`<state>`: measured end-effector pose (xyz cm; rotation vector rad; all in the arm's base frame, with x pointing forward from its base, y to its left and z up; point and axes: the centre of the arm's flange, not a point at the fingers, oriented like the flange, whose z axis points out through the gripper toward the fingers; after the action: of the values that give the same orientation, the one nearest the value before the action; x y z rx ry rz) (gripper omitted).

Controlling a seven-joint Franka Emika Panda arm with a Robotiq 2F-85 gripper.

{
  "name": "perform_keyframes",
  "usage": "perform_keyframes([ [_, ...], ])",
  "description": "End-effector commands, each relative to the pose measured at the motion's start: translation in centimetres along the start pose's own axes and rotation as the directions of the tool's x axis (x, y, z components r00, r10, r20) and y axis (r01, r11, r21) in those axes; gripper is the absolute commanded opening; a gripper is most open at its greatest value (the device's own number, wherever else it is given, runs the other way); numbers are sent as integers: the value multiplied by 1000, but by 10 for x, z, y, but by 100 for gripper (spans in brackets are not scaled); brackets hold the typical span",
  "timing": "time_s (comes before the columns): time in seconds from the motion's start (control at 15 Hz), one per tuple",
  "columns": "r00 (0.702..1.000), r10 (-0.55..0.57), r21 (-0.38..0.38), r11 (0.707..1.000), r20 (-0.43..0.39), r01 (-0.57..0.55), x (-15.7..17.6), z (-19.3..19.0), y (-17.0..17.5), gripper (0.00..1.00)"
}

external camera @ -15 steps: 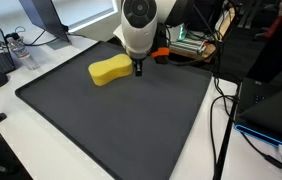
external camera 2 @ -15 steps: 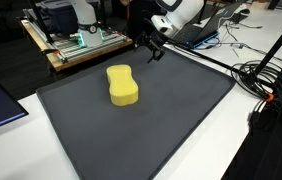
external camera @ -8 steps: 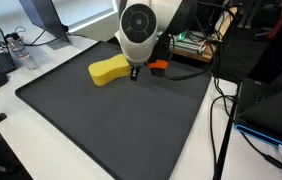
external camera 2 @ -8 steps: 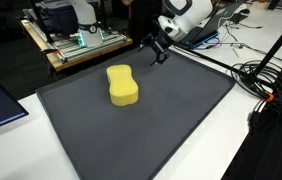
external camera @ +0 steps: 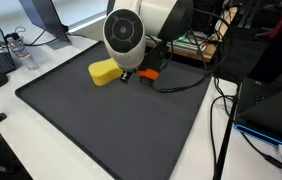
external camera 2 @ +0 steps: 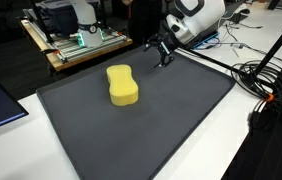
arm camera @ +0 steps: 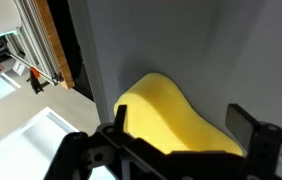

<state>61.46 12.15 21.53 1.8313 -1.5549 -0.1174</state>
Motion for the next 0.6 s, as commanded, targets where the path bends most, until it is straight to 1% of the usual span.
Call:
perform_keyframes([
  [0.0,998,69,-37,997,7,-68,-5,-9,-17,100],
  [0.13,999,46,-50,998,-3,-46,-12,-3,-11,100],
  [0.33,1000,-27,-70,997,-12,26,-23,11,8,100],
  [0.53,991,-133,-87,987,-18,131,-31,23,30,100],
])
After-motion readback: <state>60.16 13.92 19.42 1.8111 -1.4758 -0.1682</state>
